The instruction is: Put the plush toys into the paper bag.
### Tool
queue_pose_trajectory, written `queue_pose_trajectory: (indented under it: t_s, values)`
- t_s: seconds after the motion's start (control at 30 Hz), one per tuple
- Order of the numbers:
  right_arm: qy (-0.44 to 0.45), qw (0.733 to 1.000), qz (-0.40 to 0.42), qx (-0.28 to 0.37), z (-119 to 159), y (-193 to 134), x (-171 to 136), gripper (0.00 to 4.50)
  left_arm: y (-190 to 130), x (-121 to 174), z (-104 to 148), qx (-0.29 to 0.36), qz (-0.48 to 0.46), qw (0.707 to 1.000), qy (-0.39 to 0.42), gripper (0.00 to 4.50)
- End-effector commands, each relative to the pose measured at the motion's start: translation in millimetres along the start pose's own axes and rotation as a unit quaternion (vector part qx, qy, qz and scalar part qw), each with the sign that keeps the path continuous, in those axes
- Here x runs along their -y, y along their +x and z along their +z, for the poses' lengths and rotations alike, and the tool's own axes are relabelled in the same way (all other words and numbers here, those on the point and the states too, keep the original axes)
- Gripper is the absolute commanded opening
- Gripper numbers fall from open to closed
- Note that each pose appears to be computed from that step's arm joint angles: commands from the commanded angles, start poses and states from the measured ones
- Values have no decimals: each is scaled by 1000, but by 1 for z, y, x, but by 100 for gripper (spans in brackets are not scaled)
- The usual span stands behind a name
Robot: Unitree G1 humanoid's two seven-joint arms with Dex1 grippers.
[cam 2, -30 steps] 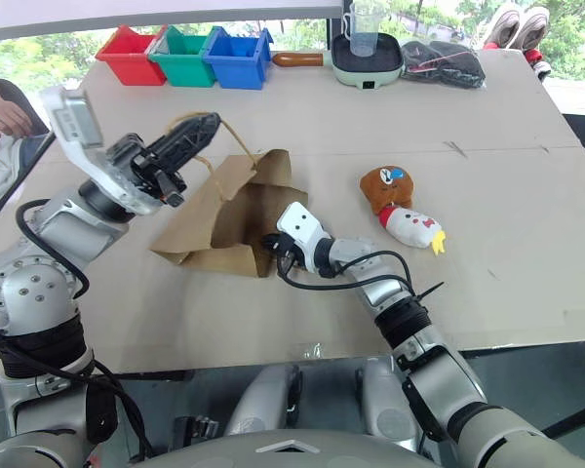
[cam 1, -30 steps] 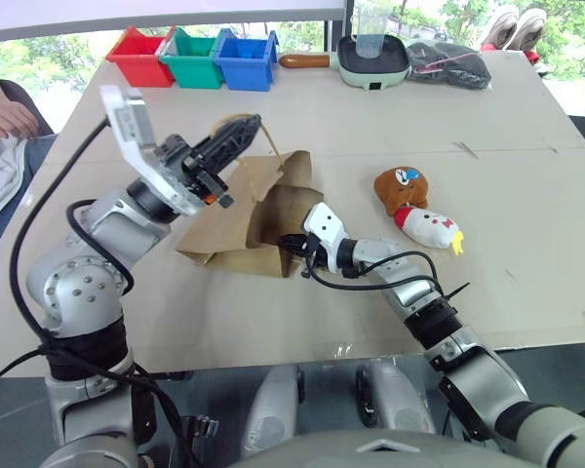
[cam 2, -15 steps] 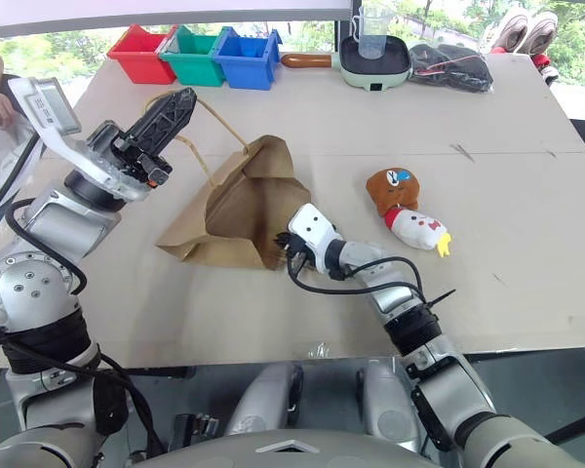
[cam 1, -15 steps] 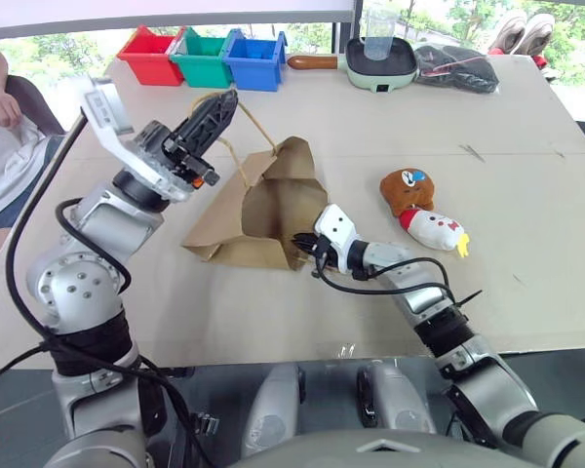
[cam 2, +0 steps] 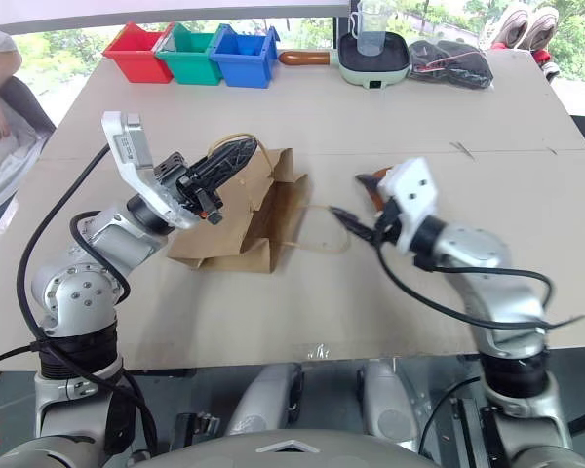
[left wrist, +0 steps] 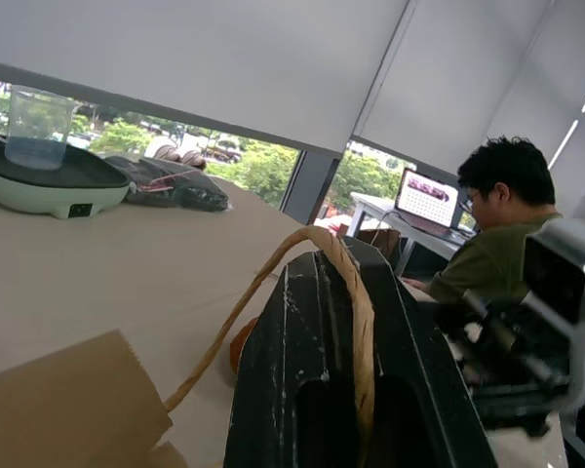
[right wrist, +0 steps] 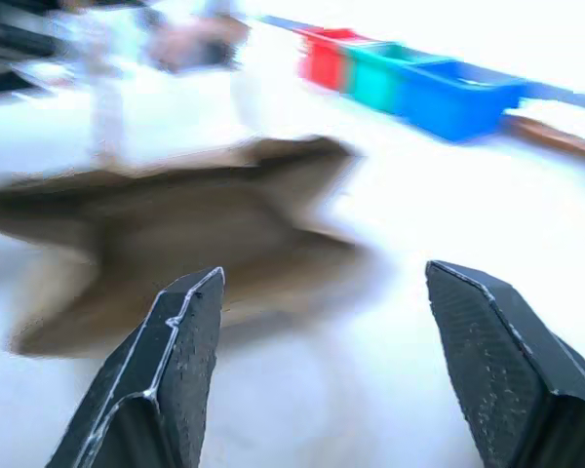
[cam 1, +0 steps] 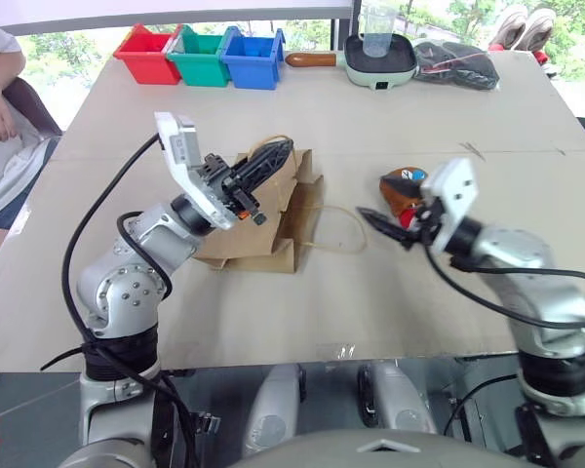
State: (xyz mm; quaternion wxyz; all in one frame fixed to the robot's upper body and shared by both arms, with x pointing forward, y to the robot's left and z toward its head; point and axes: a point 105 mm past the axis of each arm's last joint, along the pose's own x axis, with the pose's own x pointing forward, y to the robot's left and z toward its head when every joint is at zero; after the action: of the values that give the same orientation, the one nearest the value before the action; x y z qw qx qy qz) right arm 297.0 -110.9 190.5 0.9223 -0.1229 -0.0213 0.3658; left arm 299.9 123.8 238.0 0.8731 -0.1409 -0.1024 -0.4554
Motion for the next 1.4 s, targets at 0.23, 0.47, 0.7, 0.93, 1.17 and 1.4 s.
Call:
queue_pose_trajectory:
  t_s: [0.23,0.47,0.7,0.93,1.17,1.4]
  values:
    - [38,972,-86,-214,-91,-30,45,296,10,0,2,21,-16,999,34,0]
    - [3,980,-86,-179,-85,-32,47,46,7,-1,3,15,-26,998,62,0]
    - [21,998,47,-29,-9,-24,4,3,6,8,8,17,-58,997,37,0]
    - [-40,987,157,-17,-3,61,-41,3,13,18,13,21,-85,996,23,0]
    - [-65,968,243,1,-9,133,-80,3,19,26,14,20,-94,995,22,0]
    - [-2,952,305,10,-19,156,-107,111,8,26,10,16,-67,997,30,0]
